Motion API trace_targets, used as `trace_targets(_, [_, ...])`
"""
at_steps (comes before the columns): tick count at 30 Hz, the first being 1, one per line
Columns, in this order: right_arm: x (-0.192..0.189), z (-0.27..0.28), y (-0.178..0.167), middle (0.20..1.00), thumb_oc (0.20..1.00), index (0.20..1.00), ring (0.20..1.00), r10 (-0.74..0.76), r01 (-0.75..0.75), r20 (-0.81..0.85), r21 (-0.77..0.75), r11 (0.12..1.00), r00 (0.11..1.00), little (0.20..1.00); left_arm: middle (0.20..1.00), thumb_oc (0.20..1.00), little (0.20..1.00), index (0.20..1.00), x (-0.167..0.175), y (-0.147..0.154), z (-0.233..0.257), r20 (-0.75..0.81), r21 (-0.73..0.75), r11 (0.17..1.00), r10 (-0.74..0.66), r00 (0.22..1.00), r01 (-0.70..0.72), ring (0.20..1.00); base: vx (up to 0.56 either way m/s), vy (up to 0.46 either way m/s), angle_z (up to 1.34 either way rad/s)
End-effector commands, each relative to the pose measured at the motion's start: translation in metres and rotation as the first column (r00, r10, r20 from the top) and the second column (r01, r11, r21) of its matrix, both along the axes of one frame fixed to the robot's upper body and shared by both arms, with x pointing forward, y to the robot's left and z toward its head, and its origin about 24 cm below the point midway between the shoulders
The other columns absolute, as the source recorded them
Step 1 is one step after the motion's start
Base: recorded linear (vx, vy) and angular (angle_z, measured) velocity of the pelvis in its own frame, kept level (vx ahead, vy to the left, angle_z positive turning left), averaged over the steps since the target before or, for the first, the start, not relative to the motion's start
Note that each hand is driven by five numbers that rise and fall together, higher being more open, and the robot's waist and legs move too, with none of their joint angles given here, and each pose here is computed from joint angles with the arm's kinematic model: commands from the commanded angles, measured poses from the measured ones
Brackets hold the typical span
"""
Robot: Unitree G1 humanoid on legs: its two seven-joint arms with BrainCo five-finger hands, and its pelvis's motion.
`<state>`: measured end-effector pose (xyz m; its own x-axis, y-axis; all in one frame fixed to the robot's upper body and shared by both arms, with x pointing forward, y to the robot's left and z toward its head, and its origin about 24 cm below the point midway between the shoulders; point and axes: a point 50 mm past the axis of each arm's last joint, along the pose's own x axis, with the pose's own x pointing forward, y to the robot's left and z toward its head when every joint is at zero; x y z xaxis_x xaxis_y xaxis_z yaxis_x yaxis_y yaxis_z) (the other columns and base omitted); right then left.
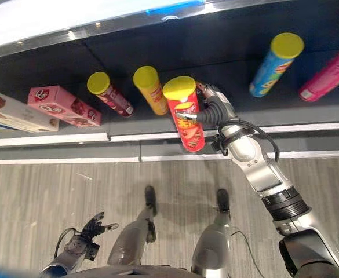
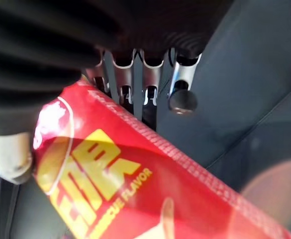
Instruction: Put the goods on the table back onto the shelves and tidy them up.
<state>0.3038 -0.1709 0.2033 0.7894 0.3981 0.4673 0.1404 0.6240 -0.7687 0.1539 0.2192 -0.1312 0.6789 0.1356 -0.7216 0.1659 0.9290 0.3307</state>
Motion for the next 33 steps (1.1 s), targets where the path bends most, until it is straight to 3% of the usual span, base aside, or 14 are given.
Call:
trace_targets(1, [-0.011,0.041,0.007,0.200,0.200,0.200,0.200,0.026,-0.028,0.250,0.004,1.000,0.968,0.200,1.000,1.000,1.000,1.000,0.009,0.023,0.008,0.032,0.062,0.998,0.017,0.999,-0.019,1.000,-0.01,0.007,0.07])
trace_targets(7, [-0.012,0.054,0.001,0.200,0.200,0.200,0.200,-0.032,0.044,0.351,-0.027,0.999,0.936,0.200,1.000,1.000,1.000,1.000,0.016,0.018,0.012,0.069,0.053,0.999,0.000,0.998,-0.004,1.000,0.00,0.001,0.01])
trace_targets(10, [-0.014,0.065,-0.007,0.200,0.200,0.200,0.200,-0.120,0.183,0.491,-0.083,0.980,0.863,0.200,1.000,1.000,1.000,1.000,0.024,0.015,0.018,0.114,0.056,0.998,-0.014,0.993,0.008,1.000,0.00,0.000,0.00])
trace_targets(15, [-0.015,0.067,-0.006,0.200,0.200,0.200,0.200,-0.169,0.264,0.588,-0.079,0.961,0.791,0.200,1.000,1.000,1.000,1.000,0.028,0.010,0.019,0.130,0.063,0.998,-0.027,0.991,0.019,1.000,0.00,0.001,-0.05])
trace_targets(33, [-0.014,0.083,0.009,0.200,0.200,0.200,0.200,-0.148,0.232,0.652,-0.044,0.972,0.744,0.200,1.000,1.000,1.000,1.000,0.034,0.015,0.020,0.136,0.088,0.996,0.001,0.991,-0.013,1.000,0.00,-0.005,0.00])
